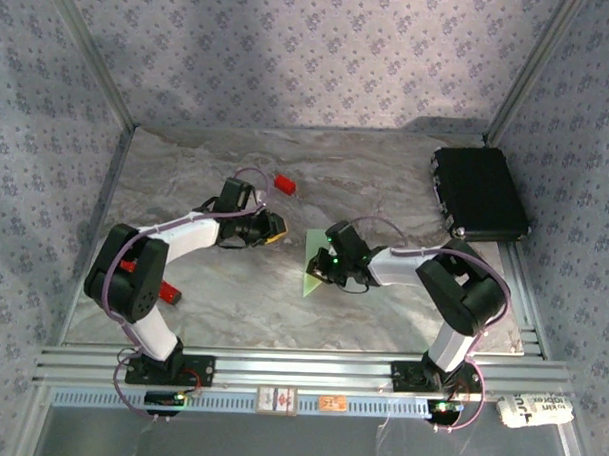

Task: Fold a paper plane with a square sheet of paper (pick it up from the middle)
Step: Turn over the paper at the center of the table, then fold the wing for the fifth time at the center of the table.

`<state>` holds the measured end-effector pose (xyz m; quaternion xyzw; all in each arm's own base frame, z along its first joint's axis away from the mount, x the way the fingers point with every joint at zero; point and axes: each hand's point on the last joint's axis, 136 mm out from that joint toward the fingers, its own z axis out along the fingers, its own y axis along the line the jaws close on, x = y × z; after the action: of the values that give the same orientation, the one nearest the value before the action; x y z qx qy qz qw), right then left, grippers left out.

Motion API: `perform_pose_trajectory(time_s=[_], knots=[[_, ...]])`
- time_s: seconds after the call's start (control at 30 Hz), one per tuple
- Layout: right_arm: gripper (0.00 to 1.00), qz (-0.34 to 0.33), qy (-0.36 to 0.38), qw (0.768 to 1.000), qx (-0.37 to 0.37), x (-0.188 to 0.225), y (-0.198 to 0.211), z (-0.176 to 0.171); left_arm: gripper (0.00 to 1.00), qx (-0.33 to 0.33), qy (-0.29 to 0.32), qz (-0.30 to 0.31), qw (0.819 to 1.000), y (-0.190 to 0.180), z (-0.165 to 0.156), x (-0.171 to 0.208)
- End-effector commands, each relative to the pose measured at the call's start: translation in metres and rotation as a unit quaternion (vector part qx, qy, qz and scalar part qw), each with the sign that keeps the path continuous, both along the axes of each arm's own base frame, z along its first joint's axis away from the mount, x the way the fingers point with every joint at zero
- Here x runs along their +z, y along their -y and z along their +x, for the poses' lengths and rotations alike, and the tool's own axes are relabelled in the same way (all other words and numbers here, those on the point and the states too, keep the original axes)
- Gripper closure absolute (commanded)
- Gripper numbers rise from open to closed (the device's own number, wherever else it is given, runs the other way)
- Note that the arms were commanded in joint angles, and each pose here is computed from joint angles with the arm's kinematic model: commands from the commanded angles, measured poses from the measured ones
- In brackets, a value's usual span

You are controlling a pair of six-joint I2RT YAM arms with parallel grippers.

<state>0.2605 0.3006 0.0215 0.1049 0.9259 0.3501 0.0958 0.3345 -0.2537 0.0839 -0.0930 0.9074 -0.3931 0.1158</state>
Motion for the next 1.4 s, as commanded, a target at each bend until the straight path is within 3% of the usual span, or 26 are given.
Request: perform_pose_trajectory(time_s=[0.0,0.07,0.17,0.4,0.57,0.87,1.37], knots=[[0.87,0.028,0.001,0.998,-0.057,0.004,-0.001,0.004,0.78,-0.014,0.010,-0.026,1.000,0.012,0.006,0.013],[0.85,0.048,0.030,0.998,-0.039,0.028,-0.005,0.010,0.80,-0.021,0.009,-0.033,0.999,0.016,0.006,0.015],[0.83,0.025,0.052,0.998,-0.023,0.044,0.009,0.014,0.81,-0.044,0.007,-0.044,0.998,0.029,0.004,0.016],[0.83,-0.018,0.040,0.997,-0.070,0.031,0.069,0.020,0.84,-0.092,-0.009,-0.056,0.994,0.065,0.000,0.007],[0.83,-0.019,0.032,0.996,-0.075,0.024,0.080,0.022,0.86,-0.111,-0.027,-0.052,0.992,0.084,0.004,-0.008],[0.77,-0.021,0.027,0.997,-0.070,0.020,0.082,0.026,0.88,-0.118,-0.058,-0.012,0.991,0.086,0.008,-0.045],[0.64,-0.009,-0.005,0.998,-0.067,0.009,0.080,0.025,0.90,-0.112,-0.099,0.018,0.989,0.066,-0.013,-0.089]])
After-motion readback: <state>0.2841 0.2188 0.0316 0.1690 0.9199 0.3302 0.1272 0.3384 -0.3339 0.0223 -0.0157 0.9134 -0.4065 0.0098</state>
